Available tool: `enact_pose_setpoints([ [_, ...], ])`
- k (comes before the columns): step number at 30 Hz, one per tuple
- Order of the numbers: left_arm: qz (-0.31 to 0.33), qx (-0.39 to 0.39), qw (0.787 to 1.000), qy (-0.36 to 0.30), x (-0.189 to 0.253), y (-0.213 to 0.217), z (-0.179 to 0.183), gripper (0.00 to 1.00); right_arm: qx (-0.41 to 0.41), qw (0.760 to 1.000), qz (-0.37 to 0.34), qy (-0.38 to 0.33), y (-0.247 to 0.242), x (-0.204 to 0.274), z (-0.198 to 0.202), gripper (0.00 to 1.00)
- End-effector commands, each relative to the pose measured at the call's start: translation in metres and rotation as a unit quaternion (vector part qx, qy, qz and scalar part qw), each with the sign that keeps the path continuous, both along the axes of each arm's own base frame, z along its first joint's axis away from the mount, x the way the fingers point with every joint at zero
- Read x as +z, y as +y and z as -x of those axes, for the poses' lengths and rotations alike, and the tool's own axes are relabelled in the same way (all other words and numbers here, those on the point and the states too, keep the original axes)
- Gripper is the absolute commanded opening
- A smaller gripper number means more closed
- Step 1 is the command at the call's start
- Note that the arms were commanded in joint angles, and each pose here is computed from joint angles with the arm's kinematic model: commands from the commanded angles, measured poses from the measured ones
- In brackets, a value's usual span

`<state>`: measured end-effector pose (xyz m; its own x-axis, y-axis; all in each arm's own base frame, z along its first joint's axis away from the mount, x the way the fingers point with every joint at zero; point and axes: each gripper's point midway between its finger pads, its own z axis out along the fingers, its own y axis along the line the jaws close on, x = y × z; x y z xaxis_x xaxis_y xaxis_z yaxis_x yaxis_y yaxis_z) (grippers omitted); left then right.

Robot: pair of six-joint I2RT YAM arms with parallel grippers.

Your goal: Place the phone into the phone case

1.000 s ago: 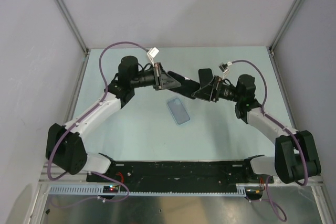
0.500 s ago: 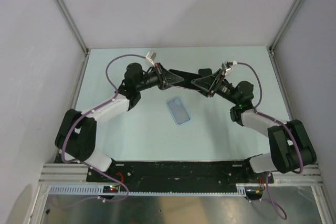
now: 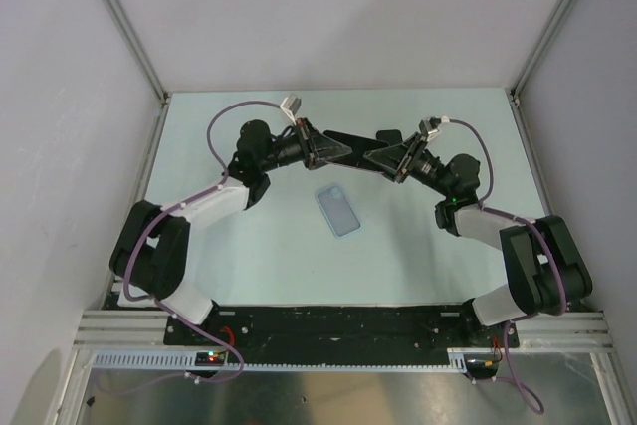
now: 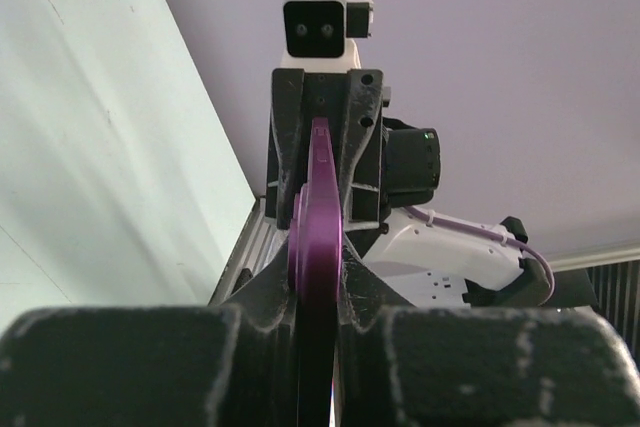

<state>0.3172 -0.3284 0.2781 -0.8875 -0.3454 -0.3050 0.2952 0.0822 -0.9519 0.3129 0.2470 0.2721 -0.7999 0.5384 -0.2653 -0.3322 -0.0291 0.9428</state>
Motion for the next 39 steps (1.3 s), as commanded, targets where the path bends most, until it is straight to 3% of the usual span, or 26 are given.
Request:
enact_pose_setpoints([
  [1,0.021,-0.036,0.998,-0.047,0.020,-0.001,0.012,0.00,0.005,1.000,-0.001,-0.029,-0.005,0.007,0.000,0.33],
  [5,0.018,-0.052,0.997,-0.049,0.017,-0.004,0.014,0.00,0.011,1.000,0.006,-0.027,-0.005,0.004,0.001,0.32],
  [11,0.015,-0.065,0.996,-0.053,0.015,-0.007,0.014,0.00,0.024,0.999,0.024,-0.024,-0.001,0.001,0.005,0.20],
  [19,0.011,-0.063,0.997,-0.049,0.008,-0.011,0.008,0.00,0.037,0.998,0.041,-0.018,0.003,-0.005,0.010,0.22],
  [21,0.010,-0.064,0.997,-0.050,0.007,-0.011,0.008,0.00,0.038,0.998,0.043,-0.018,0.003,-0.006,0.011,0.15],
  [23,0.009,-0.064,0.997,-0.052,0.007,-0.011,0.009,0.09,0.039,0.998,0.042,-0.016,0.002,-0.005,0.011,0.04],
  [28,-0.013,-0.042,0.997,-0.061,0.001,-0.002,0.002,0.54,0.026,0.999,0.047,-0.005,-0.005,-0.005,0.009,0.00],
  [31,-0.057,-0.014,0.996,-0.059,-0.014,0.010,-0.009,0.73,0.005,0.998,0.058,0.003,-0.017,-0.007,0.006,0.00],
  [34,-0.145,0.032,0.987,-0.060,-0.038,0.029,-0.027,0.79,-0.033,0.996,0.079,0.024,-0.037,-0.012,0.004,0.00],
  [36,-0.266,0.071,0.960,-0.061,-0.068,0.053,-0.042,0.79,-0.068,0.992,0.102,0.038,-0.053,-0.017,0.004,0.00],
  [39,-0.431,0.101,0.894,-0.067,-0.108,0.096,-0.058,0.68,-0.126,0.980,0.148,0.050,-0.078,-0.023,0.009,0.00],
])
